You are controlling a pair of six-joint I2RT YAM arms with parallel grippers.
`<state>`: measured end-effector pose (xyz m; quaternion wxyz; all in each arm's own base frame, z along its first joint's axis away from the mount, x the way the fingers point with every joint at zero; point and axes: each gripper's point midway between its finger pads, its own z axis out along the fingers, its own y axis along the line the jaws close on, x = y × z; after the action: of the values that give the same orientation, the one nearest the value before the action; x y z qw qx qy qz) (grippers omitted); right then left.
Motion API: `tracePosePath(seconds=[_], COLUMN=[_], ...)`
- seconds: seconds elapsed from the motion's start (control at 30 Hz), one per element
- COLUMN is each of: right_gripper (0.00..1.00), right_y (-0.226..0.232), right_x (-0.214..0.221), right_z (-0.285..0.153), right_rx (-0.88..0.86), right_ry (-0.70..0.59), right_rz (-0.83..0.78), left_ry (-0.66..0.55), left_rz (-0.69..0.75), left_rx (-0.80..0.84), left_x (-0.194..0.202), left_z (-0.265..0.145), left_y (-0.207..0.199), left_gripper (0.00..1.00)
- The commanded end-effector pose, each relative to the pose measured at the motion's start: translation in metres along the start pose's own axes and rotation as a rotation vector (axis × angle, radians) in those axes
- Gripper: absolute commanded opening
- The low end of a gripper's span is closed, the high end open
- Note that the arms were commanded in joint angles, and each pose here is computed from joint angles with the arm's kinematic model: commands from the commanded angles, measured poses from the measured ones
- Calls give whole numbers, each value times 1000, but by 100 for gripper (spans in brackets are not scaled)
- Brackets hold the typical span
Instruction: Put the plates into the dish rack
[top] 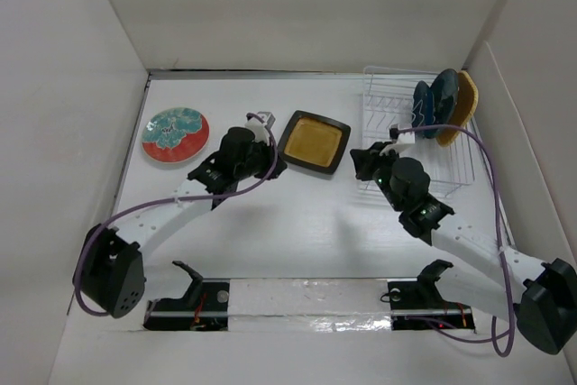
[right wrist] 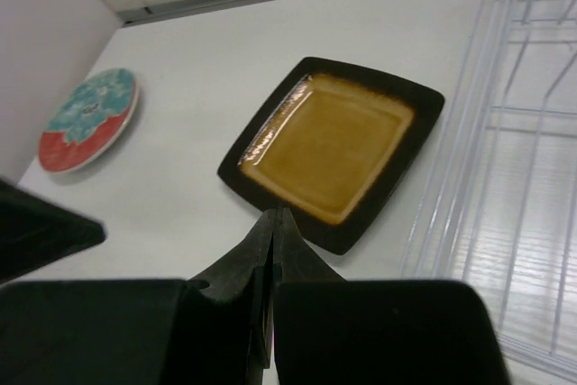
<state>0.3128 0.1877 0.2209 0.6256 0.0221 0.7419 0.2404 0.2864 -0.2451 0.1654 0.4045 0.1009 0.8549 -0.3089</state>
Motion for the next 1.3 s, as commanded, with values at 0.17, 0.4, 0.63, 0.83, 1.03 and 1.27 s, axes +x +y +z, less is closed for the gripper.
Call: tracePosePath(seconds=[0.17, 0.4, 0.63, 0.83, 1.03, 1.27], right_gripper=[0, 0, 0, 0, 0, 0], right_y=[43, 55, 62, 63, 62, 60], right_x=[7, -9, -17, -17, -13, -9], right_z=[-17, -37, -49, -52, -48, -43], right_rx=[-258, -336, -385, -392, -384, -367], right_ry=[28, -14, -28, -28, -15, 3], right_rz=[43, 78, 83, 84, 80, 70], left_ry=[18, 97, 238, 318, 363, 418], left_rz=[-54, -47, -73, -82, -133, -203], left_rx=[51, 59, 85, 74, 185, 269], left_x=[-58, -86, -78, -61, -45, -19], left_z=[62, 98, 133, 164, 177, 181], left_y=[15, 53, 100, 142, 139, 134], left_gripper=[35, 42, 45, 45, 45, 42])
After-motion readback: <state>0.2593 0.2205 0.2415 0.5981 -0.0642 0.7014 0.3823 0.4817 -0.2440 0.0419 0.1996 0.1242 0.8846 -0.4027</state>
